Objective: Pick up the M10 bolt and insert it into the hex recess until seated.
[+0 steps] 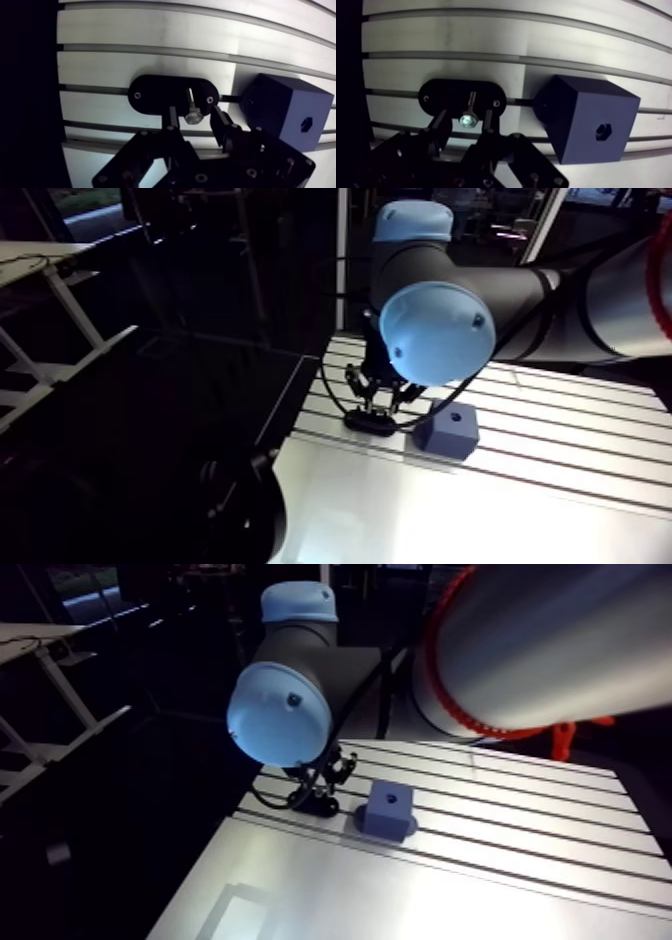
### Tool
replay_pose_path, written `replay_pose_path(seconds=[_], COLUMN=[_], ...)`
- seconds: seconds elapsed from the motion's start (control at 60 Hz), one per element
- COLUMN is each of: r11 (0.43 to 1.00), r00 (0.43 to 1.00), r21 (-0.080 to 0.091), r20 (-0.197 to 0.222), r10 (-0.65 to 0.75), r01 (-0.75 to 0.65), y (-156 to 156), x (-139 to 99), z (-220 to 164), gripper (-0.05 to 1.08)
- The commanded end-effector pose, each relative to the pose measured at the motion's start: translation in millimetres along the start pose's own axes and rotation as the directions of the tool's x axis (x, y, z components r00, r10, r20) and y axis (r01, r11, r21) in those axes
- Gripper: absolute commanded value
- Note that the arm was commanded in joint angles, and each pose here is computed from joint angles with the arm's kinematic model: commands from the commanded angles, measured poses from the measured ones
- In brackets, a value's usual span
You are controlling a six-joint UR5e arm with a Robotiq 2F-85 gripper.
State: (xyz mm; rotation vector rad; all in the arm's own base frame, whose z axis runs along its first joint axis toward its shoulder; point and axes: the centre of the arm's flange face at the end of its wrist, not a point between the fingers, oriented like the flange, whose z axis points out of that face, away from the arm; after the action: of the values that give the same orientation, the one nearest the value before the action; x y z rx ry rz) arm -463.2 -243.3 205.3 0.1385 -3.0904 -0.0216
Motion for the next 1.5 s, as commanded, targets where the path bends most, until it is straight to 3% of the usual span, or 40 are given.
replay_pose_path(seconds=[0.017, 1.5], r11=[1.000, 1.000], r00=[1.000, 1.000], r21=[0.000, 0.003], r20=[-0.001, 0.004], r10=[0.000, 0.000], r01=[0.000, 0.000], y=[0.1, -0.3], x=[0.2, 0.6], z=[-0.4, 1.5], gripper=[0.56, 0.68])
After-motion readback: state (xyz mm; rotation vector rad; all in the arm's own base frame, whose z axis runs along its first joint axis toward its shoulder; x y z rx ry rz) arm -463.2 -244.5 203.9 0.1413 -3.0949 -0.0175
